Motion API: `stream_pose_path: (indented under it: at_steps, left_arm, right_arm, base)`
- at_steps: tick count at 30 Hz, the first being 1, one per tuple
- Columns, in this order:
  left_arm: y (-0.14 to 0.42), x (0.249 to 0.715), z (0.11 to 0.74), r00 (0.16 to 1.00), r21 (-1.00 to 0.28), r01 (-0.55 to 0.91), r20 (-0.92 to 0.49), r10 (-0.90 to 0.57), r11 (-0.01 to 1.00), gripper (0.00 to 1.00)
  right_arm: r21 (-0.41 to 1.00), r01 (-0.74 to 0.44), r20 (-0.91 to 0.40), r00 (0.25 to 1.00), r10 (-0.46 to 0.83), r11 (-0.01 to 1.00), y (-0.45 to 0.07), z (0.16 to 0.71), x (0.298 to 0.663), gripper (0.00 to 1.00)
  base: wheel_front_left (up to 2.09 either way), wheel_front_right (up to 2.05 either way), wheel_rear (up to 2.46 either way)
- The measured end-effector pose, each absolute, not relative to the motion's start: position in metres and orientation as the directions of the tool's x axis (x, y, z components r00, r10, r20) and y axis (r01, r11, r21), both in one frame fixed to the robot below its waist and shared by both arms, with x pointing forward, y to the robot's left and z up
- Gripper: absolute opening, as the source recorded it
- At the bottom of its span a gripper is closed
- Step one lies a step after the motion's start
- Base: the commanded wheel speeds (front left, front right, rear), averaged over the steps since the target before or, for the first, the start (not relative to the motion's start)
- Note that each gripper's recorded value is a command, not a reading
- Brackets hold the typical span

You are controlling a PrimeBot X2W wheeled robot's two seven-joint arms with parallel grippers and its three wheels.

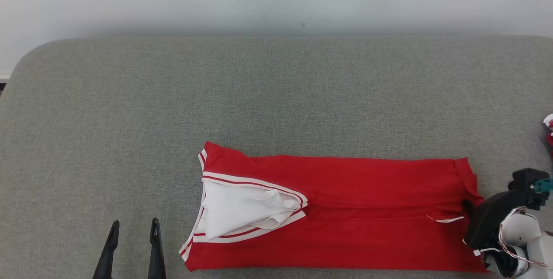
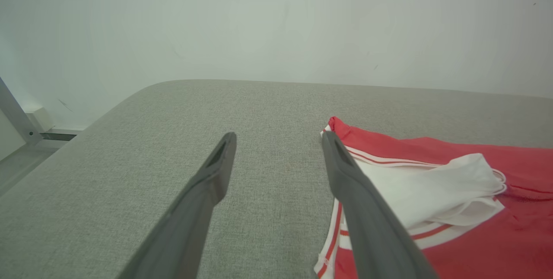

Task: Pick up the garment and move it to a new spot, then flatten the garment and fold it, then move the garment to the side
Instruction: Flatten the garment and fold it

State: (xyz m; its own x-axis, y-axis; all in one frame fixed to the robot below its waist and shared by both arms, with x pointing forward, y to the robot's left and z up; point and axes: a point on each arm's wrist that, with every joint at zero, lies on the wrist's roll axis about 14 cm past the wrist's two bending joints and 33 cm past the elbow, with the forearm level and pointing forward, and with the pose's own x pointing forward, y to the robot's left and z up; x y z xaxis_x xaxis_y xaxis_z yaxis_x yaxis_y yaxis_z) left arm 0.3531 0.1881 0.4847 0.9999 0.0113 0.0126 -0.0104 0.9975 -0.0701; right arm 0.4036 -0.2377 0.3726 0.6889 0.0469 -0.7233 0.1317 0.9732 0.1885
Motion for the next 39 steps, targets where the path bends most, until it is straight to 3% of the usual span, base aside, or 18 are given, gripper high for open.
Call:
stream_pose_path:
  at_steps: [14, 25, 33, 39]
  left_arm:
    - [0.175, 0.361, 0.488, 0.999, -0.079, 0.025, 0.026, -0.023, 0.997, 1.00]
    - [0.164, 0.360, 0.494, 0.998, -0.102, 0.050, 0.047, -0.046, 0.993, 1.00]
    - [0.161, 0.356, 0.496, 0.998, -0.117, 0.052, 0.051, -0.046, 0.992, 1.00]
    - [0.162, 0.352, 0.499, 0.998, -0.121, 0.046, 0.057, -0.039, 0.992, 1.00]
  right_arm:
    - [0.114, 0.239, -0.583, 0.802, -0.130, 0.964, -0.303, 0.423, 0.413, 0.00]
    - [-0.023, 0.348, -0.491, 0.813, -0.314, 0.937, -0.362, 0.468, 0.391, 0.00]
    - [-0.038, 0.353, -0.488, 0.810, -0.325, 0.935, -0.355, 0.476, 0.377, 0.00]
    - [-0.011, 0.244, -0.477, 0.851, -0.219, 0.970, -0.311, 0.485, 0.386, 0.00]
  base:
    - [0.00, 0.00, 0.00]
    - [0.00, 0.00, 0.00]
    - [0.00, 0.00, 0.00]
    - [0.00, 0.00, 0.00]
